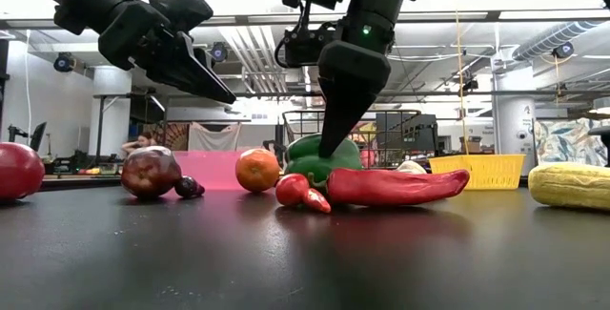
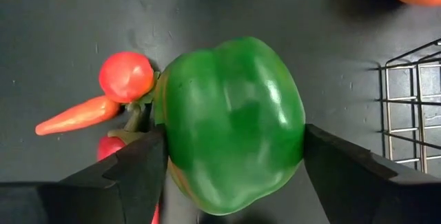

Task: Sort produce into baskets
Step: Put the green bell pepper into the gold mesh basket

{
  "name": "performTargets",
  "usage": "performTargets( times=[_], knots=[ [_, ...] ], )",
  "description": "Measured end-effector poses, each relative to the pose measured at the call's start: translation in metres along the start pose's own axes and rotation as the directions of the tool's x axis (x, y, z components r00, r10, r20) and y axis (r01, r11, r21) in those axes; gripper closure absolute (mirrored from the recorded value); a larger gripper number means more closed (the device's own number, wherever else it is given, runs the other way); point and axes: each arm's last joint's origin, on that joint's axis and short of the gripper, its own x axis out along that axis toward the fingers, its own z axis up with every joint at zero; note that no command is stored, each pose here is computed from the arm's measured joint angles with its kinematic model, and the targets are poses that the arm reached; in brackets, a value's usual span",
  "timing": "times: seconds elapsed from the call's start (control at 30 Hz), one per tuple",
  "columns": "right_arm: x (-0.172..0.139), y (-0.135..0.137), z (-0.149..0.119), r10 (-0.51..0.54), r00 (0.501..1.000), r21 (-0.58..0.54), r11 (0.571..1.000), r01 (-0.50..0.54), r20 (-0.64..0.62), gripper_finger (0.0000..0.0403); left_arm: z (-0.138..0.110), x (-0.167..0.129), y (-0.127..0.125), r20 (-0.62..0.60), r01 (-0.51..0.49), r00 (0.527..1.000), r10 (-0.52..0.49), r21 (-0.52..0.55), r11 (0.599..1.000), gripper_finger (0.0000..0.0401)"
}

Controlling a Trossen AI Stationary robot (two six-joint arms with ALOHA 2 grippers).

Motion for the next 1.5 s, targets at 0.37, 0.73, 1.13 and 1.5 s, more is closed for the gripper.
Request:
performTargets(
  times=[0.37,0.73,1.13,1.5],
  knots=[
    [-0.03,-0.001,0.018,0.027,0.998,0.012,1.0,-0.028,0.062,0.0109,0.008,-0.022,0.003,0.059,-0.002,0.998,0.003,-0.011,1.0,0.0255],
    [-0.108,-0.034,0.062,-0.082,0.974,-0.056,0.994,0.096,0.212,0.011,0.018,-0.054,0.007,0.174,0.002,0.985,0.01,-0.064,0.998,0.0255],
    [-0.126,-0.163,0.056,-0.233,0.953,-0.023,0.97,0.242,0.193,0.011,0.018,-0.053,0.007,0.173,0.011,0.985,0.014,-0.144,0.99,0.0255],
    [-0.067,-0.243,-0.003,-0.144,0.989,0.05,0.989,0.142,0.038,0.011,0.018,-0.053,0.007,0.169,0.01,0.986,0.018,-0.16,0.987,0.0255]
  ],
)
